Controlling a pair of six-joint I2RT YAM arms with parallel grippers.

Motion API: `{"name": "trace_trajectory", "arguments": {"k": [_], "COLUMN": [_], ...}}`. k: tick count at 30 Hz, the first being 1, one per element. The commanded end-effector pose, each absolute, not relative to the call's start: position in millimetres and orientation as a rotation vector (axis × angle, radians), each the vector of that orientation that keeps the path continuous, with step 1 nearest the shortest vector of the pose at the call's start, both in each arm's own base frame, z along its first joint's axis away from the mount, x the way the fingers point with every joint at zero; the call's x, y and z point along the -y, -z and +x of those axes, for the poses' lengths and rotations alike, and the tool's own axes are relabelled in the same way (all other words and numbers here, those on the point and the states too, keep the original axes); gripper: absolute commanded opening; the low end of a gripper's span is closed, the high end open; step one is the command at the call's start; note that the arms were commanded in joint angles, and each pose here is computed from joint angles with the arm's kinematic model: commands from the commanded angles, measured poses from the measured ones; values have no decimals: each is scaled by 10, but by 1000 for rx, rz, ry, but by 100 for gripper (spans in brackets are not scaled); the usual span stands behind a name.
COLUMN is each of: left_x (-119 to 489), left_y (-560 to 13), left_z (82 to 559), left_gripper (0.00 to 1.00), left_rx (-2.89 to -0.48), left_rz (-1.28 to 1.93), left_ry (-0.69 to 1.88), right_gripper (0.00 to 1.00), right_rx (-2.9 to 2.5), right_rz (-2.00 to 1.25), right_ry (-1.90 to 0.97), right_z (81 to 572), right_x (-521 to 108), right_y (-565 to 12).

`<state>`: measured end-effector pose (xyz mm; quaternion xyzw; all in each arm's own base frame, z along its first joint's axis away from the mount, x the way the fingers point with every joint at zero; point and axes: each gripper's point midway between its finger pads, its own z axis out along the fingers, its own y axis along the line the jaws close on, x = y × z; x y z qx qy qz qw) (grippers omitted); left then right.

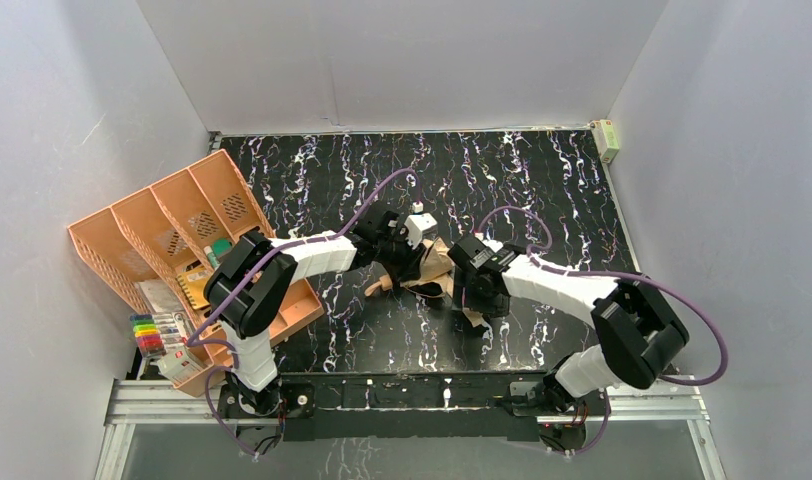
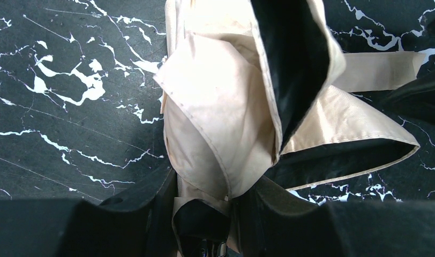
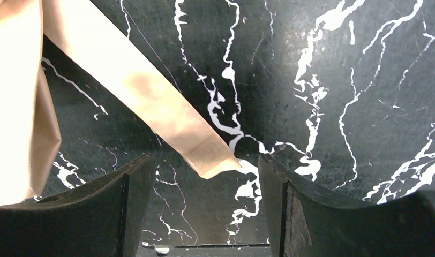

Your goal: Put away the umbrella

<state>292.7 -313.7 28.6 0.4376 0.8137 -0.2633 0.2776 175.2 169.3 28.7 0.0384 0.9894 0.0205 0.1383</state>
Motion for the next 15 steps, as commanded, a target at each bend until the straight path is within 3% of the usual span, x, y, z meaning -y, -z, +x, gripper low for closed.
{"name": "trace_trajectory", "arguments": {"k": [1, 7, 15], "left_x": [2711, 2713, 2713], "left_y": [53, 40, 42], "left_z": [2712, 2720, 2726], "left_gripper": [0, 0, 0], "left_rx": [-2378, -2376, -2377], "left_rz": [1211, 1212, 1215], "left_ry": [569, 566, 563], "right_gripper": [77, 67, 44], "right_rx": [-2835, -2902, -2960], "right_rz": [54, 51, 40], "right_ry": [-54, 30, 122], "right_z": [1918, 1785, 1624], "right_x": [-1762, -1646, -1492], "right_y": [-316, -146, 52]}}
